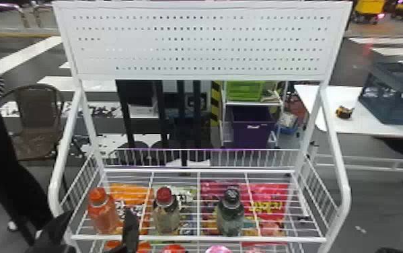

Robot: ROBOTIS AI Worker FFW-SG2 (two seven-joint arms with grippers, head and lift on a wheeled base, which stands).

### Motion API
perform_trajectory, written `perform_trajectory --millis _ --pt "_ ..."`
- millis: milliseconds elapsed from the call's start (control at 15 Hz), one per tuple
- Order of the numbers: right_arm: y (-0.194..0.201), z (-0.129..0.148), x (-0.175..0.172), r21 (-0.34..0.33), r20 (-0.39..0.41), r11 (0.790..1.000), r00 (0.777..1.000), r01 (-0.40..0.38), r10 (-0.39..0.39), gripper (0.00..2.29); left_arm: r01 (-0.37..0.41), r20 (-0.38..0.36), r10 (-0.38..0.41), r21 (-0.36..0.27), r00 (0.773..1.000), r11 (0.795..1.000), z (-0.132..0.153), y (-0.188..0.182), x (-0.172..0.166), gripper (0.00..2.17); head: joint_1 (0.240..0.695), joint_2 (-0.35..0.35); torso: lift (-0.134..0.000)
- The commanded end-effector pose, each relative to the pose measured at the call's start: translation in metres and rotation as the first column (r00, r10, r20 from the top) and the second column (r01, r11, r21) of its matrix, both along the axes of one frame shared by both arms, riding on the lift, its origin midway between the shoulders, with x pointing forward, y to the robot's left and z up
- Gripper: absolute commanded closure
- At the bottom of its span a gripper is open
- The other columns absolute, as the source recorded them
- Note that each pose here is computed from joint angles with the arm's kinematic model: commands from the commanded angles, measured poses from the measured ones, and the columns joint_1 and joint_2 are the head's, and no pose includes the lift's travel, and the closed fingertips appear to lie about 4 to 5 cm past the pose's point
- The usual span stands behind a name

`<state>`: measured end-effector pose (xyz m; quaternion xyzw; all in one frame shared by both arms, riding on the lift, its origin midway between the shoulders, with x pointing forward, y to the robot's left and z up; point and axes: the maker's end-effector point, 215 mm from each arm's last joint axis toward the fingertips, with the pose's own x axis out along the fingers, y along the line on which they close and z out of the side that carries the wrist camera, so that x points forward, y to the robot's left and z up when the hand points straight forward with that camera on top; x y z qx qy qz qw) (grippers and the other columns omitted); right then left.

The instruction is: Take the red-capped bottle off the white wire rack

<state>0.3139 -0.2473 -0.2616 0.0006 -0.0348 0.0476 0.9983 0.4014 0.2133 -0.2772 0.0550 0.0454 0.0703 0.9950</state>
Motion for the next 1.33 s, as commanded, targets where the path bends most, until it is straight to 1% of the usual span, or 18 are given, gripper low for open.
perform_trajectory --millis 0,67,200,333,400,467,533,667,867,1067,1267 --pt "0.0 0.0 0.0 0.0 0.0 1.0 1.0 0.001 -0.001 0.84 0.0 -0.009 0.0 0.0 1.0 1.0 -0.005 0.0 0.0 0.07 0.499 0.0 0.0" --pt "0.0 0.0 0.0 0.0 0.0 1.0 1.0 -0.001 0.001 0.84 0.005 -0.012 -0.005 -0.003 1.0 1.0 -0.011 -0.001 0.003 0.07 0.499 0.0 0.0" --pt "0.0 0.0 0.0 0.0 0.0 1.0 1.0 0.0 0.0 0.84 0.011 -0.015 -0.012 -0.053 1.0 0.999 -0.032 -0.004 0.009 0.07 0.499 0.0 0.0" --pt "0.0 -0.002 0.001 0.0 -0.002 1.0 1.0 0.002 -0.002 0.84 0.038 0.023 -0.036 -0.105 0.999 0.994 -0.058 -0.018 0.02 0.07 0.499 0.0 0.0" --pt "0.0 -0.003 0.001 0.0 -0.005 1.0 1.0 0.0 0.0 0.84 0.048 0.018 -0.046 -0.112 0.999 0.993 -0.075 -0.027 0.026 0.07 0.499 0.0 0.0" --pt "0.001 -0.003 0.001 0.002 -0.005 1.0 1.0 0.0 0.0 0.84 0.063 -0.009 -0.065 -0.111 0.998 0.992 -0.099 -0.039 0.03 0.07 0.499 0.0 0.0" --pt "0.001 -0.002 0.001 0.002 -0.003 1.0 1.0 0.0 0.0 0.84 0.077 -0.017 -0.079 -0.119 0.997 0.99 -0.114 -0.049 0.034 0.07 0.499 0.0 0.0" --pt "0.002 -0.003 0.001 0.002 -0.003 1.0 1.0 -0.001 0.001 0.84 0.091 -0.015 -0.094 -0.142 0.995 0.986 -0.134 -0.063 0.046 0.07 0.499 0.0 0.0" --pt "0.001 -0.003 0.001 0.0 -0.005 1.0 1.0 0.0 0.0 0.84 0.119 -0.014 -0.123 -0.155 0.992 0.981 -0.15 -0.086 0.064 0.07 0.499 0.0 0.0" --pt "-0.001 -0.004 0.0 0.001 -0.006 1.0 1.0 0.002 -0.002 0.84 0.134 -0.031 -0.14 -0.15 0.99 0.98 -0.164 -0.102 0.078 0.07 0.499 0.0 0.0" --pt "-0.003 -0.005 -0.001 0.002 -0.006 1.0 1.0 0.005 -0.005 0.84 0.131 -0.001 -0.132 -0.145 0.991 0.981 -0.163 -0.102 0.096 0.07 0.499 0.0 0.0"
